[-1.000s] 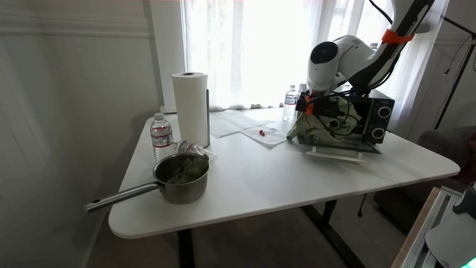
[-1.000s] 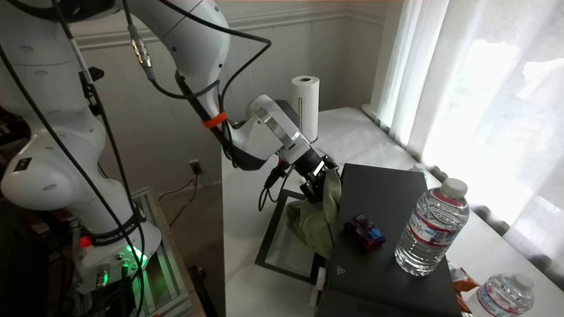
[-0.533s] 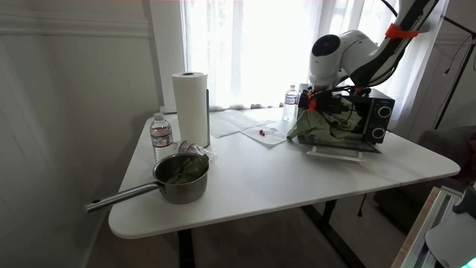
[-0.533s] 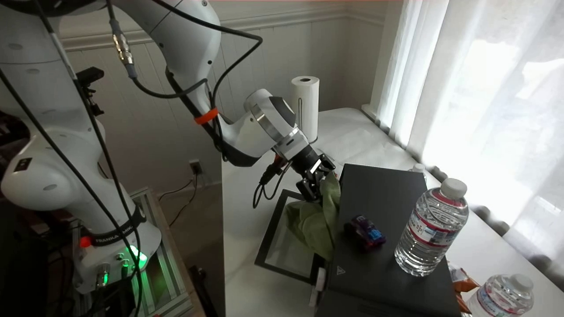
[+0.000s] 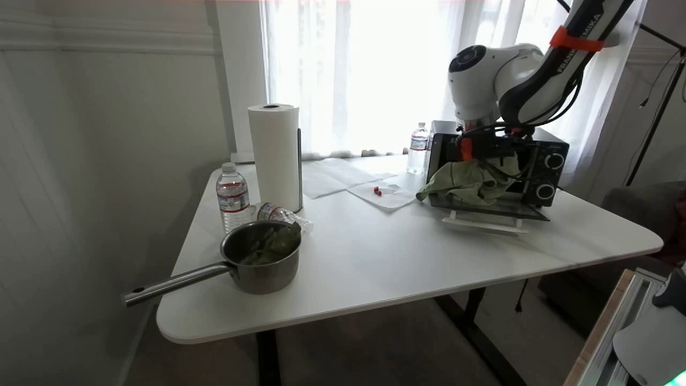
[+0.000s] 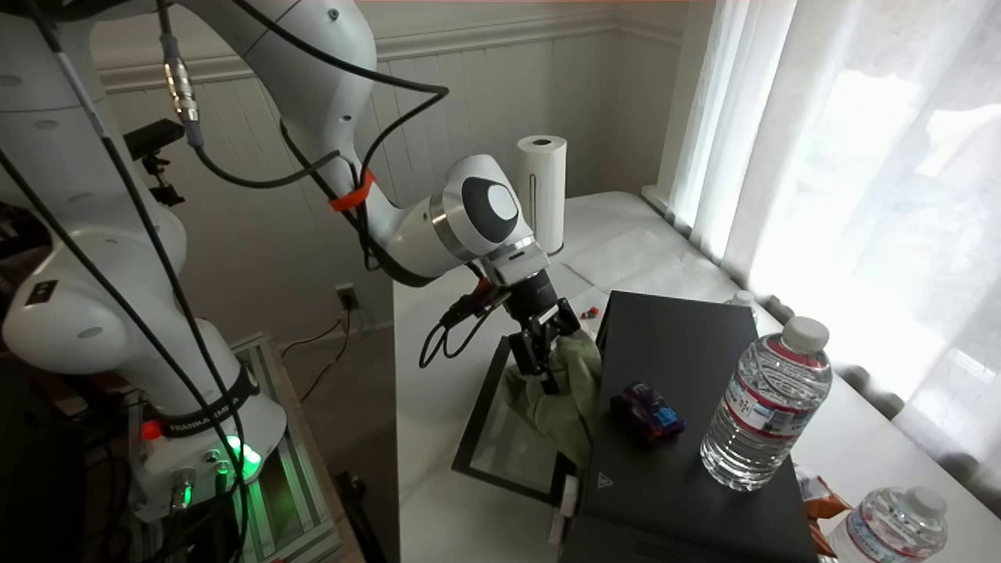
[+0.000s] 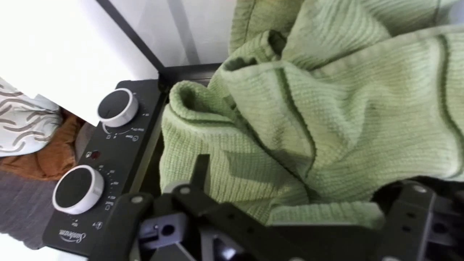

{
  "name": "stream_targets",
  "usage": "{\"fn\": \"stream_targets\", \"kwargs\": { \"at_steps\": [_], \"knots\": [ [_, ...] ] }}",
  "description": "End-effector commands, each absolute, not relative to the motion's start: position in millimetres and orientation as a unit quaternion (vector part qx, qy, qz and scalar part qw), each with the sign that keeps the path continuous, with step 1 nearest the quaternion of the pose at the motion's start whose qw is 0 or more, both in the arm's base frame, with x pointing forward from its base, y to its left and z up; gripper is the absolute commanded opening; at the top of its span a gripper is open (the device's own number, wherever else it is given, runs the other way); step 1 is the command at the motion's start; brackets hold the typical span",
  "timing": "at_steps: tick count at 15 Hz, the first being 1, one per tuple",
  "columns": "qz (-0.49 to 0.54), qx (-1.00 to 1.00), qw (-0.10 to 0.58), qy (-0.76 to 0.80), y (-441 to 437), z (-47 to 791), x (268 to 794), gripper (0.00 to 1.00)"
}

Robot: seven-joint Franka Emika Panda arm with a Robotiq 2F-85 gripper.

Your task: Remove the towel from the microwave top and place it inside the microwave

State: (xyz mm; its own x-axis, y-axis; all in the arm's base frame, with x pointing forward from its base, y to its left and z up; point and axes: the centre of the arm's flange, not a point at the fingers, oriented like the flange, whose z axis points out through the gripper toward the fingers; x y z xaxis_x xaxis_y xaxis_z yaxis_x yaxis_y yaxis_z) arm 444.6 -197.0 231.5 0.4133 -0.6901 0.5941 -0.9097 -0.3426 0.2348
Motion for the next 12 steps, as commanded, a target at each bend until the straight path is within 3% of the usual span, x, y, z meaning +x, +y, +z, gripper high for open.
{"fn": "stream_targets", "kwargs": {
  "at_steps": [1,8,12],
  "knots": [
    [0.178,0.792,0.291,-0.507,-198,257,437,1.0],
    [0.154,0.841,0.237,-0.461,-167,283,432,1.0],
    [0.129,0.876,0.17,-0.433,-135,298,426,1.0]
  ]
}}
